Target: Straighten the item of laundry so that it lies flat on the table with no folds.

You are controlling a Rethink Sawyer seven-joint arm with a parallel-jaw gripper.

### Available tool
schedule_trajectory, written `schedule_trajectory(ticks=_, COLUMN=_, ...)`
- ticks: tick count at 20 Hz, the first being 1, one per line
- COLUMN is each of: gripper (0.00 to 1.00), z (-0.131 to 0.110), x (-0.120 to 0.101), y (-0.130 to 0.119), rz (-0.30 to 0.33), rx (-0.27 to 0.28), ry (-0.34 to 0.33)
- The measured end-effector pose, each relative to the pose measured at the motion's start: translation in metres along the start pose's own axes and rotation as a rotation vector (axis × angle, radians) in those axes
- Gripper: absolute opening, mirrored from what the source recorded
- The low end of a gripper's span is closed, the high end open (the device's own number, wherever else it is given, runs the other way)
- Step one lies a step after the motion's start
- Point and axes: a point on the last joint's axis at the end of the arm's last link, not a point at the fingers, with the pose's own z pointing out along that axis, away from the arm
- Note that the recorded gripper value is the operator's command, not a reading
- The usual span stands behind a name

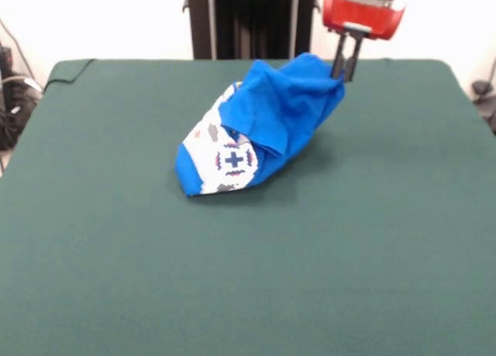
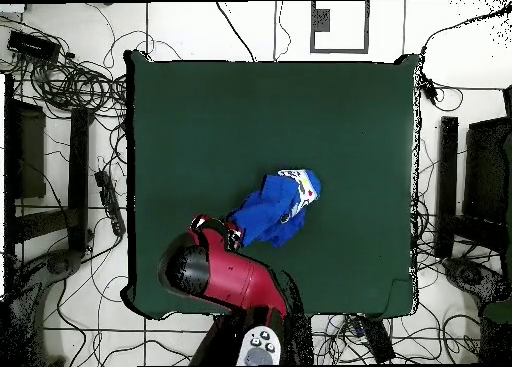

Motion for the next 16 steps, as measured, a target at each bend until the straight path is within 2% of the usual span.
schedule_trajectory(ticks=4, gripper=0.00, z=0.006, x=-0.014, y=0.016, rz=0.040, rx=-0.094, ry=0.034)
schedule_trajectory(ticks=5, gripper=0.00, z=0.009, x=-0.018, y=0.025, rz=0.054, rx=-0.131, ry=0.051)
schedule_trajectory(ticks=8, gripper=0.00, z=0.009, x=-0.017, y=0.035, rz=0.049, rx=-0.146, ry=0.057)
schedule_trajectory(ticks=11, gripper=0.00, z=0.006, x=-0.007, y=0.047, rz=0.010, rx=-0.125, ry=0.053)
schedule_trajectory(ticks=13, gripper=0.00, z=-0.005, x=0.014, y=0.067, rz=-0.063, rx=-0.068, ry=0.048)
schedule_trajectory(ticks=16, gripper=0.00, z=-0.022, x=0.043, y=0.091, rz=-0.118, rx=0.000, ry=0.061)
